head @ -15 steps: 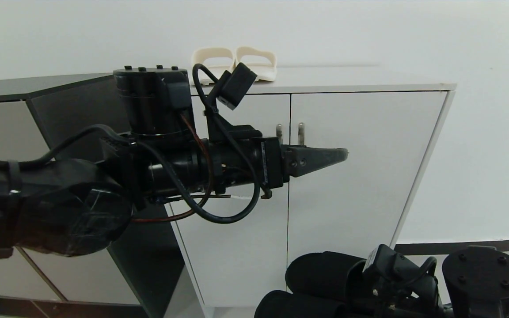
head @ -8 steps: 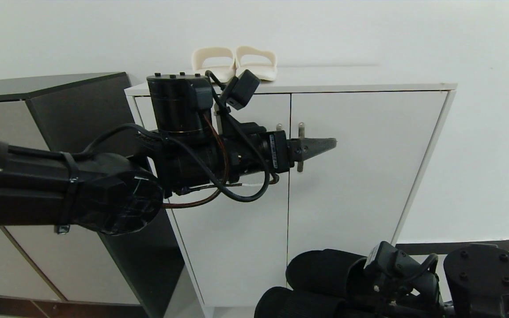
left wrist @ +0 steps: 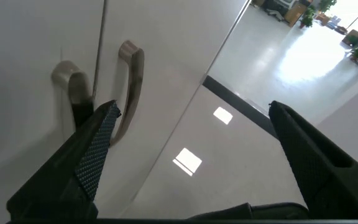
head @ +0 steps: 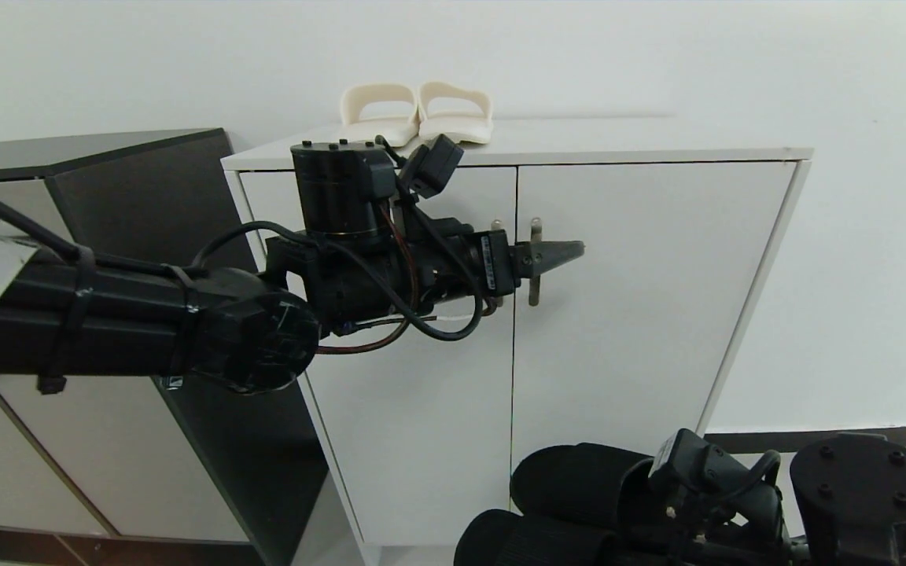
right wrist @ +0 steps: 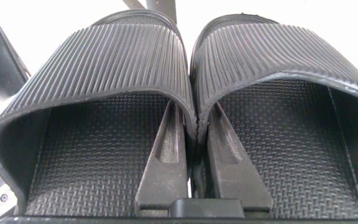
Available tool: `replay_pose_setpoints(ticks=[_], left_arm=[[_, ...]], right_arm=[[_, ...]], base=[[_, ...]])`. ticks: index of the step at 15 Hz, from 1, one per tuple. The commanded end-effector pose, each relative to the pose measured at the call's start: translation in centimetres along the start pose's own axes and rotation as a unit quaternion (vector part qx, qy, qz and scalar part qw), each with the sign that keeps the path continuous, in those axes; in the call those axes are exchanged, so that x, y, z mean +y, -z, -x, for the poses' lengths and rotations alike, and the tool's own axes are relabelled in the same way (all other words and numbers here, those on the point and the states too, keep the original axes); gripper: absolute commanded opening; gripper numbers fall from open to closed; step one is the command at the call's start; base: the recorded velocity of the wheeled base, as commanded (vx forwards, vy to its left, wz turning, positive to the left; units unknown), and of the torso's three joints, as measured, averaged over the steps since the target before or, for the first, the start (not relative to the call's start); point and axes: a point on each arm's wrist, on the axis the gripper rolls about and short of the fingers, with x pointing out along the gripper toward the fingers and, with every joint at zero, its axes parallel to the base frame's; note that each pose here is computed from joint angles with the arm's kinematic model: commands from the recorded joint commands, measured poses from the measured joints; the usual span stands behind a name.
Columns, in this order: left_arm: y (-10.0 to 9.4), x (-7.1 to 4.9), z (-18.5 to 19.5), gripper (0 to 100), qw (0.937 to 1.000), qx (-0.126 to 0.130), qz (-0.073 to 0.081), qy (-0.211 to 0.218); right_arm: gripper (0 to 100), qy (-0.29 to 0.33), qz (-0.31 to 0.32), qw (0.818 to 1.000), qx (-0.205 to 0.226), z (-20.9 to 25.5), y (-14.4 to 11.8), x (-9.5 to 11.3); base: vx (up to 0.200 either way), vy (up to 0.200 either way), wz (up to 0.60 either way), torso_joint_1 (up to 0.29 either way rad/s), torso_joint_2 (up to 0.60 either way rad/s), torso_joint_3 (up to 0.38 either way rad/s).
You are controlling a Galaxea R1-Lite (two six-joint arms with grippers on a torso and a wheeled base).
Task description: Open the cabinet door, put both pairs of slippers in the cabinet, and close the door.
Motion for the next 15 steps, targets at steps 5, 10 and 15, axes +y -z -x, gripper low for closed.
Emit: replay_pose_setpoints(ticks=[5, 10, 15], left_arm=[[0.8, 2.4, -1.5, 100, 0.9998, 0.005, 0.007, -0.020], [1.5, 2.7, -2.1, 100, 0.9997, 0.014, 0.010, -0.019], [2.6, 2.3, -3.1, 100, 0.9995, 0.027, 0.014, -0.010]], right_arm=[[0, 0.000, 0.000, 1.000, 0.002, -0.1, 0.1, 0.0], [0, -0.001, 0.000, 1.000, 0.002, -0.1, 0.1, 0.0], [0, -0.002, 0.000, 1.000, 0.002, -0.1, 0.1, 0.0]], base=[[0.000, 0.000, 0.00, 0.000, 0.00, 0.000], [0.000, 0.000, 0.00, 0.000, 0.00, 0.000], [0.000, 0.000, 0.00, 0.000, 0.00, 0.000]])
